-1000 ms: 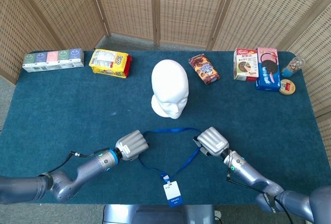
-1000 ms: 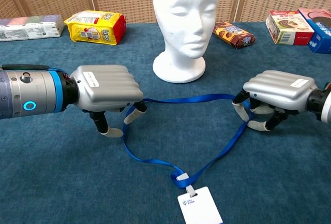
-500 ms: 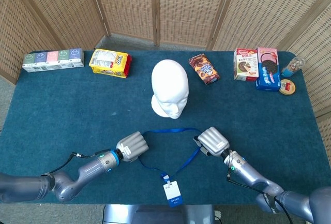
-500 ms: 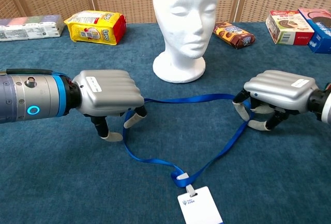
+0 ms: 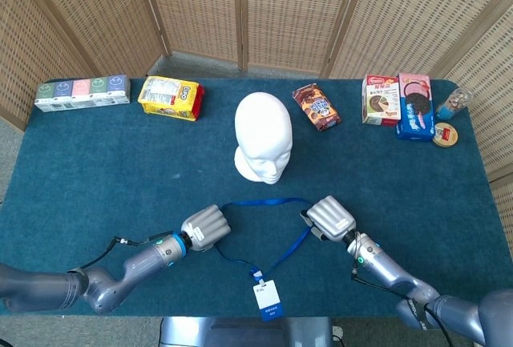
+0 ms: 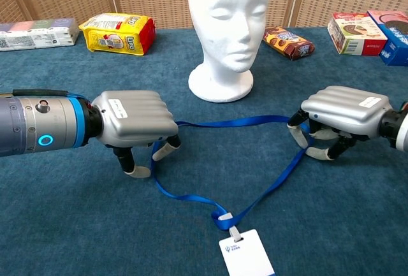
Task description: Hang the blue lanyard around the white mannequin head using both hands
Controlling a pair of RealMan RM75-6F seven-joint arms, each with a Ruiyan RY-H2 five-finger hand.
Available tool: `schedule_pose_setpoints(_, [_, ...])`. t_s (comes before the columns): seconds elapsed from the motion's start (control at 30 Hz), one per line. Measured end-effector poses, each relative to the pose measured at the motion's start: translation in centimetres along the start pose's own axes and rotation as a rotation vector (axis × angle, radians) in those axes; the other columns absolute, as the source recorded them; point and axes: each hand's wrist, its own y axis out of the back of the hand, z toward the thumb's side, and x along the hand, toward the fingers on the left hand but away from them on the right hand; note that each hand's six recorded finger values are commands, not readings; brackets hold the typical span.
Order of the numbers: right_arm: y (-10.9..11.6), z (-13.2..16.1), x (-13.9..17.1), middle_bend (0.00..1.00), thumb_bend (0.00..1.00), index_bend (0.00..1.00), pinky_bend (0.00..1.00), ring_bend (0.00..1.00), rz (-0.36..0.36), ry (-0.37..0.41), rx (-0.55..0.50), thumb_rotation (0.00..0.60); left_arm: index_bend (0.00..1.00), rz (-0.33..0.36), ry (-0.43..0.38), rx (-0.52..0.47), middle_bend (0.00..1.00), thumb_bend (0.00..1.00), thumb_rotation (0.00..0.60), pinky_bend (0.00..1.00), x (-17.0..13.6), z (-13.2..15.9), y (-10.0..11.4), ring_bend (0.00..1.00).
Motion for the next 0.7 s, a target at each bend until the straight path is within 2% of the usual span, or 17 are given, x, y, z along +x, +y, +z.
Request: schedule_pose_setpoints(0.7, [-0.18, -0.41, -0.01, 1.0, 0.46, 0.69, 1.0, 1.0, 0.003, -0.013, -0.014, 0.6, 0.5, -0.027, 0.003, 0.002, 1.0, 0.35, 0.502, 1.0, 0.55, 0.17, -0.16, 1.0])
